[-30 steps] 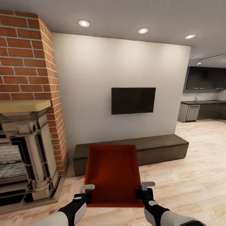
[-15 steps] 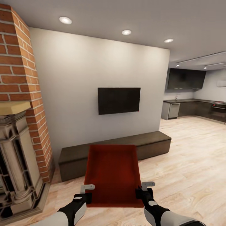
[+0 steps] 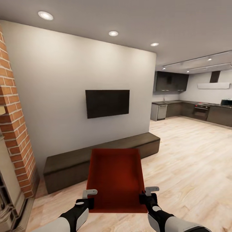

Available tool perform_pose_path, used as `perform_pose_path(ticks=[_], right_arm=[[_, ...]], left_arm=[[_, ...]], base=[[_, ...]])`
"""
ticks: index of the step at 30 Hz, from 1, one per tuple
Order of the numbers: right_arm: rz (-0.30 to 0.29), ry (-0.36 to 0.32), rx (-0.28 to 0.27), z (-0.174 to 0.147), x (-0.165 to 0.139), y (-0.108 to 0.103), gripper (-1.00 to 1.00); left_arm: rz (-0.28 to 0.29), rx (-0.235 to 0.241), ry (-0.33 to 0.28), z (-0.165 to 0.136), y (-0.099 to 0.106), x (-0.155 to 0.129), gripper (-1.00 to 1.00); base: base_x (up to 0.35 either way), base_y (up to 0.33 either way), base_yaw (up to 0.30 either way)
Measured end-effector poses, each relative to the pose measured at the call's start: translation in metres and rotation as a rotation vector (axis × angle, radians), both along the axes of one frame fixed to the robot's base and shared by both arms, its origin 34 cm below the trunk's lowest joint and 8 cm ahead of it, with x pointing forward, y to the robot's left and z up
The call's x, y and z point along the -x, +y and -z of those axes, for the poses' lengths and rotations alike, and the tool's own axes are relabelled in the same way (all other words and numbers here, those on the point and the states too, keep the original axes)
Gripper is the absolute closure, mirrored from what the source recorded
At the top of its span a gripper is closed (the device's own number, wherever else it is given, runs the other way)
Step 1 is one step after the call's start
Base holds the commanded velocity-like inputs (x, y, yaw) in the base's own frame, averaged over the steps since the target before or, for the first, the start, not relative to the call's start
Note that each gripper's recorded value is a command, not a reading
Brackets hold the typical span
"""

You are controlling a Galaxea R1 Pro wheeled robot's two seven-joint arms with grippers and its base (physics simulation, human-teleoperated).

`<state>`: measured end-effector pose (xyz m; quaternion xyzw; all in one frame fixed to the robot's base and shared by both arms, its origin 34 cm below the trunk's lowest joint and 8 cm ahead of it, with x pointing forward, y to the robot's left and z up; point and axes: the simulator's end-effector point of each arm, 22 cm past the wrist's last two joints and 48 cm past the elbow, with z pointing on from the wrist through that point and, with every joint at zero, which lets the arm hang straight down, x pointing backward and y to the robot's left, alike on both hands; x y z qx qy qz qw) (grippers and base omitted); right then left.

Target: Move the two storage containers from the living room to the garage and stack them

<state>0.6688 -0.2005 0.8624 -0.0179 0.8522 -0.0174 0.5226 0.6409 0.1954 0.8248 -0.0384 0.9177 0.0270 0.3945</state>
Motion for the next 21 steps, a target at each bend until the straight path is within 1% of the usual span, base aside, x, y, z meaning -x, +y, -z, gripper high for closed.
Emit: perform_pose_path(ticks=[21], right_arm=[[0.0, -0.001, 0.0, -0.0003, -0.0002, 0.0, 1.0]], left_arm=[[0.0, 0.0, -0.001, -0.0001, 0.0, -0.0001, 1.0]], base=[[0.0, 0.0, -0.285]])
